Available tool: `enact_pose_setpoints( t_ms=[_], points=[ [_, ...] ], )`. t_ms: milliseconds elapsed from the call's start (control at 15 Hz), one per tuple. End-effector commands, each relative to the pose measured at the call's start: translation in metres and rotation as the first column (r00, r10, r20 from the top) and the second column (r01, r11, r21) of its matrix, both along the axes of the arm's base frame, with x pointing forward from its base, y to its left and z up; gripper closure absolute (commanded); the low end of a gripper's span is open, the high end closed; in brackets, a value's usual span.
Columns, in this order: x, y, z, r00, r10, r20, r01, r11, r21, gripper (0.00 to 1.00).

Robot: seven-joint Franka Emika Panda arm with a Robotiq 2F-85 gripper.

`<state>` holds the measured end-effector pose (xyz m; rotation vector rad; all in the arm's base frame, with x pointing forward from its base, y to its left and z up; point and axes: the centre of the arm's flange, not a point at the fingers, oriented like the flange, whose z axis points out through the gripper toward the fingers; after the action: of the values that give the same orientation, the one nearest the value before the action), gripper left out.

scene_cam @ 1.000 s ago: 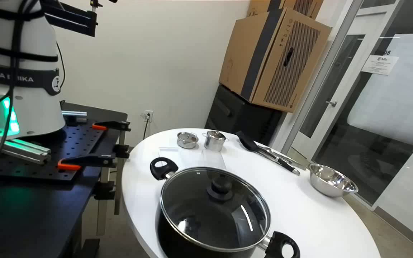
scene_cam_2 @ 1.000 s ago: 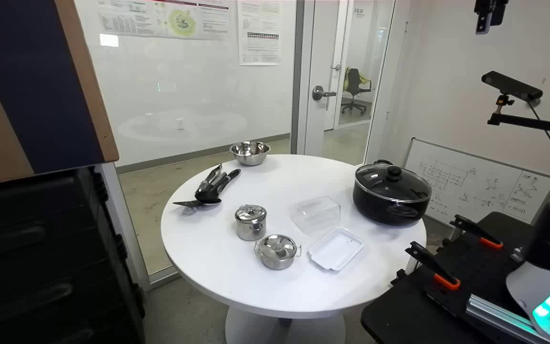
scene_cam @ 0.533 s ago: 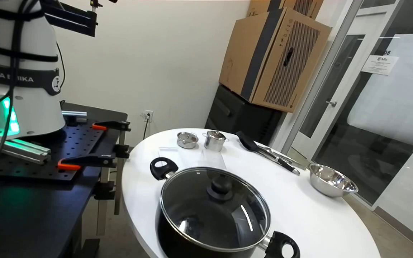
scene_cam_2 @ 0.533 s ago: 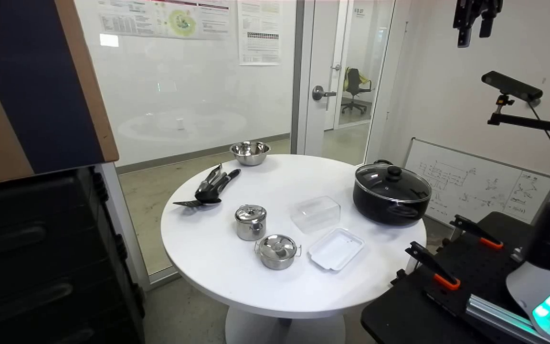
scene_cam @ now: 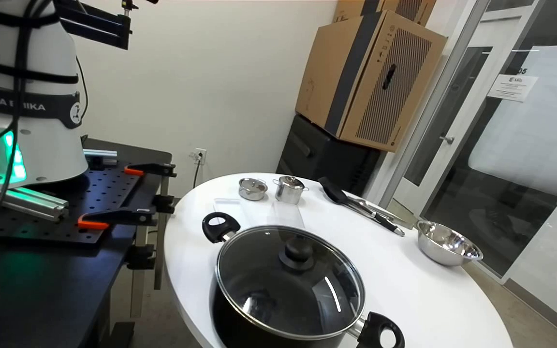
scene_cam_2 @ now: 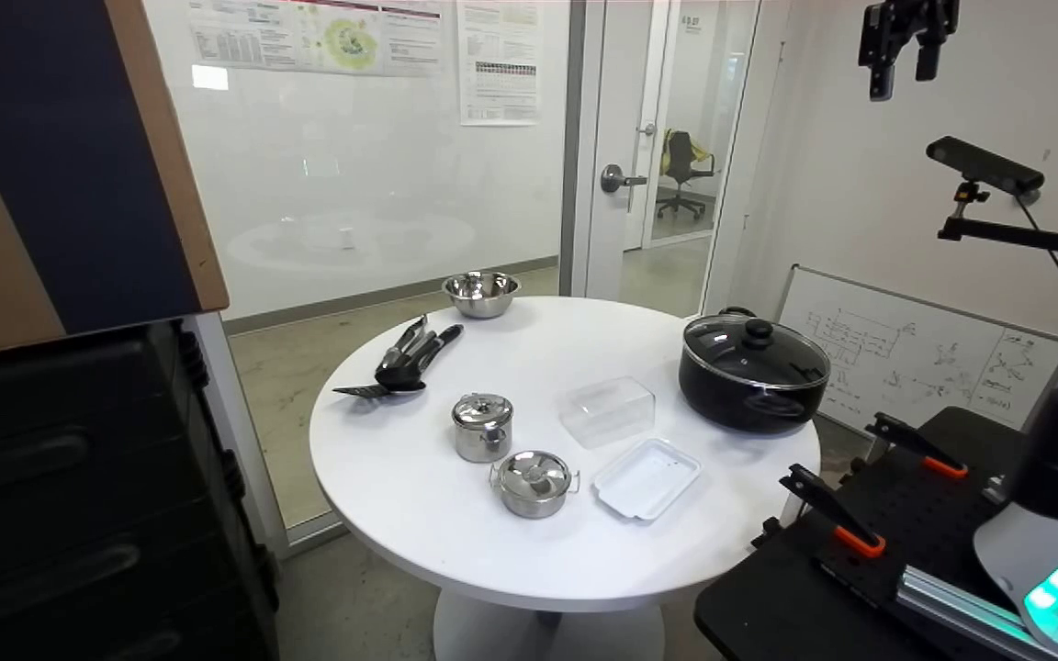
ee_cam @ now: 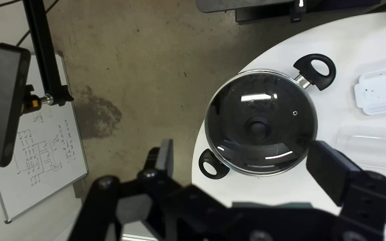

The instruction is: Remove the glass lid from the black pot and put it on the table

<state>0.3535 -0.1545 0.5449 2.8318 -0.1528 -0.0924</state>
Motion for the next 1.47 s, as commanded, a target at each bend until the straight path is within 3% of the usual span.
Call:
enact_pose_setpoints(
  t_ms=[0, 133, 267, 533, 667, 933, 1200, 1400],
  points=[
    [0.022, -0.001, -0.015, 0.999, -0.045, -0.002, 0.045, 0.997, 0.066, 0.0],
    [0.044, -0.002, -0.034, 0.995, -0.099, 0.01, 0.096, 0.983, 0.157, 0.0],
    [0.068, -0.005, -0.057, 0.981, -0.181, 0.077, 0.16, 0.962, 0.223, 0.0],
    [0.109, -0.023, -0.105, 0.917, -0.358, 0.178, 0.295, 0.906, 0.302, 0.0],
    [0.124, -0.035, -0.129, 0.88, -0.417, 0.228, 0.342, 0.889, 0.304, 0.0],
    [0.126, -0.069, -0.176, 0.842, -0.479, 0.25, 0.421, 0.872, 0.25, 0.0],
    [0.122, -0.081, -0.21, 0.825, -0.542, 0.159, 0.514, 0.837, 0.185, 0.0],
    [0.122, -0.073, -0.223, 0.834, -0.539, 0.114, 0.526, 0.841, 0.131, 0.0]
  ],
)
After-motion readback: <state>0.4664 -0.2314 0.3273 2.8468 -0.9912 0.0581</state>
